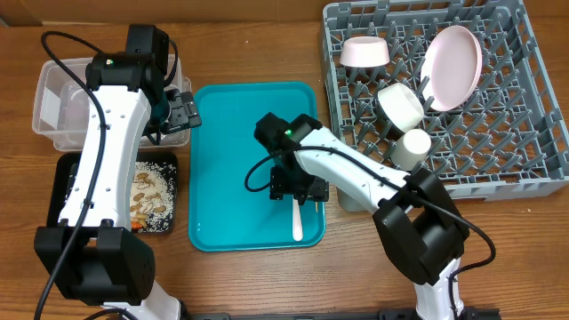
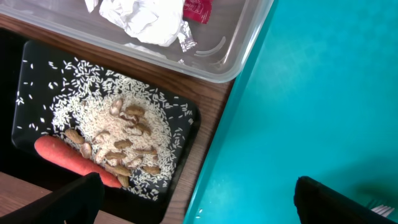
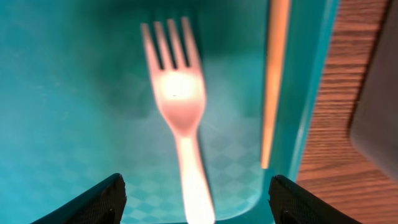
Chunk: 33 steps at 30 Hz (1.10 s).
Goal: Sort waste into correct bins and load items into the dishwasher
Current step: 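Close right gripper on the fork and adjust its position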
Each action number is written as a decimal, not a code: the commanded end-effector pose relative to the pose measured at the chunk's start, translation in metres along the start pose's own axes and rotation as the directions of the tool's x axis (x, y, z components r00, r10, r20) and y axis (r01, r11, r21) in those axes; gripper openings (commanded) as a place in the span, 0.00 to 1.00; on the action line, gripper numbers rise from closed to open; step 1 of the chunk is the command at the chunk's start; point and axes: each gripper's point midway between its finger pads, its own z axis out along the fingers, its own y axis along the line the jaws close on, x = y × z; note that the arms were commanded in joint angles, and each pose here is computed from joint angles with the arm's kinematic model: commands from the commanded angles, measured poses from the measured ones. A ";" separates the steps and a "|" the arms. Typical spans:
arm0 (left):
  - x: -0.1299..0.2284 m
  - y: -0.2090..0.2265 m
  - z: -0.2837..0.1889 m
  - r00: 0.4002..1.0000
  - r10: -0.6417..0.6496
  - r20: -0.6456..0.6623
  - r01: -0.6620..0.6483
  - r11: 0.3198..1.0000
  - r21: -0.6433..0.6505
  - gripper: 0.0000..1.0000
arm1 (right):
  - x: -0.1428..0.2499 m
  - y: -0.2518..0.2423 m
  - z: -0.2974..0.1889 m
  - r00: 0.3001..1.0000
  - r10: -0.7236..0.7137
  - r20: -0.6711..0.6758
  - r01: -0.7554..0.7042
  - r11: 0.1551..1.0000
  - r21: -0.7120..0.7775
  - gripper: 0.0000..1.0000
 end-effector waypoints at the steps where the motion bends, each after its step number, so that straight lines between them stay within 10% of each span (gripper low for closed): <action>1: -0.006 0.003 -0.017 0.998 -0.019 0.053 0.018 1.000 0.008 1.00 | 0.001 0.005 0.008 0.999 0.028 -0.018 -0.028 1.000 0.006 0.75; 14: -0.006 0.003 -0.017 0.998 -0.019 0.053 0.019 1.000 0.008 1.00 | 0.007 0.002 0.054 0.986 0.060 -0.159 -0.055 0.998 0.031 0.74; 33: -0.006 0.003 -0.017 0.998 -0.019 0.053 0.018 1.000 0.008 1.00 | 0.006 0.003 0.053 0.986 0.060 -0.154 -0.056 0.998 0.030 0.45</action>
